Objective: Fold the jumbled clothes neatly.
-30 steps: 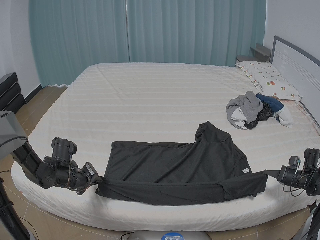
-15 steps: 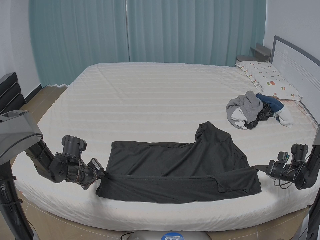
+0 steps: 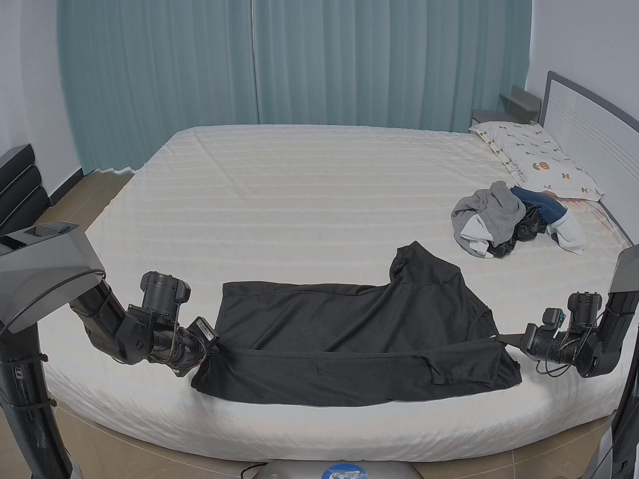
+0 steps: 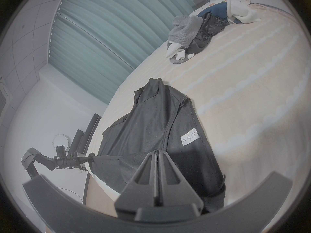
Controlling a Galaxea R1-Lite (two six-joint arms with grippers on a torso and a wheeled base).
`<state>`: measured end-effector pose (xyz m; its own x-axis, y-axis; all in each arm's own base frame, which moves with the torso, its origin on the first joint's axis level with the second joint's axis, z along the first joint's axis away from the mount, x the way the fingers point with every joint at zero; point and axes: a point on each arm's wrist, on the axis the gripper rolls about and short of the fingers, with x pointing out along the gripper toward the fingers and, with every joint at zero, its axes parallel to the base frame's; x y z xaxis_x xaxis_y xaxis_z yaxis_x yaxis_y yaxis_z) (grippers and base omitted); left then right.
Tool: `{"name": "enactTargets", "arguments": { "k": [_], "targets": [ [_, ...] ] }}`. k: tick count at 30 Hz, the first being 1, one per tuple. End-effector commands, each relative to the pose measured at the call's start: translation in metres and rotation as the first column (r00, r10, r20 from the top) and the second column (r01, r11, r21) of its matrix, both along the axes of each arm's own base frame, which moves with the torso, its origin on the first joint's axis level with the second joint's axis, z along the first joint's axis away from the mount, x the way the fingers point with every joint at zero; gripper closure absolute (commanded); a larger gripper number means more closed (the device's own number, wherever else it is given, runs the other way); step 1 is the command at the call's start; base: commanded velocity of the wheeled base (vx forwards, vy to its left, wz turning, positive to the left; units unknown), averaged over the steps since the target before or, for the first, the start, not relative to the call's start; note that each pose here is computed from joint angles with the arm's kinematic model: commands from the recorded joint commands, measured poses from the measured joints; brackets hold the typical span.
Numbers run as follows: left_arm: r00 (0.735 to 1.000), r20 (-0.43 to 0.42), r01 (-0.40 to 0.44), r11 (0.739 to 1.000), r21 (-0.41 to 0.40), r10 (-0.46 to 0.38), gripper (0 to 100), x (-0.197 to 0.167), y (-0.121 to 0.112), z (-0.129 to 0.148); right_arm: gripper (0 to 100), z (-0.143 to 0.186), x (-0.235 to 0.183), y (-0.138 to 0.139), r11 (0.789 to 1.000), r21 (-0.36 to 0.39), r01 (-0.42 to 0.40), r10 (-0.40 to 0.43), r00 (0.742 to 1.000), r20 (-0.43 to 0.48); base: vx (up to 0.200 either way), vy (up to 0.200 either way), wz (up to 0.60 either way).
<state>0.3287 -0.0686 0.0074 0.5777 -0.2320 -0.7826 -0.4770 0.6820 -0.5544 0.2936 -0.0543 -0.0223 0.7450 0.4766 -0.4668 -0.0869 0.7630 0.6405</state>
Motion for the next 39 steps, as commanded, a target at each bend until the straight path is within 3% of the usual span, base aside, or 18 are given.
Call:
{"name": "enactTargets", "arguments": {
  "k": [1,5,6,13,19,26,31,39],
  "targets": [
    [1.0,-0.001,0.0,1.0,0.0,0.0,100,0.002,-0.001,-0.002,100,-0.008,0.004,-0.001,1.0,0.005,0.0,0.0,1.0,-0.015,0.0,0.0,0.0],
    [1.0,0.001,-0.002,1.0,-0.002,0.002,100,0.002,-0.001,-0.002,100,-0.011,0.005,-0.001,1.0,0.018,0.006,-0.005,1.0,-0.025,0.0,0.0,0.0],
    [1.0,0.001,-0.002,1.0,-0.002,0.002,0,0.002,-0.001,-0.002,0,-0.011,0.005,-0.001,1.0,0.018,0.006,-0.005,1.0,-0.025,0.0,0.0,0.0],
    [1.0,0.006,-0.03,0.999,-0.02,0.031,0,0.003,0.003,0.002,0,-0.002,0.007,-0.002,0.992,0.108,0.07,-0.073,0.997,0.024,0.0,0.0,0.0],
    [0.996,0.041,-0.078,0.994,-0.075,0.082,0,-0.001,0.015,0.021,0,0.005,0.003,0.0,0.975,0.19,0.112,-0.119,0.993,0.026,0.0,0.0,0.0],
    [0.999,-0.018,-0.051,0.991,-0.126,0.049,0,-0.013,0.019,0.013,0,-0.009,-0.002,0.0,0.973,0.191,0.126,-0.123,0.992,-0.031,0.0,0.0,0.0],
    [0.999,-0.004,-0.053,0.983,-0.177,0.053,0,-0.016,0.032,0.012,0,-0.013,-0.002,0.001,0.977,0.179,0.119,-0.114,0.993,-0.034,0.0,0.0,0.0],
    [0.999,-0.003,-0.052,0.983,-0.176,0.052,0,-0.017,0.032,0.012,0,-0.023,0.0,0.009,0.987,0.146,0.072,-0.068,0.997,-0.032,0.0,0.0,0.0]
  ]
}}
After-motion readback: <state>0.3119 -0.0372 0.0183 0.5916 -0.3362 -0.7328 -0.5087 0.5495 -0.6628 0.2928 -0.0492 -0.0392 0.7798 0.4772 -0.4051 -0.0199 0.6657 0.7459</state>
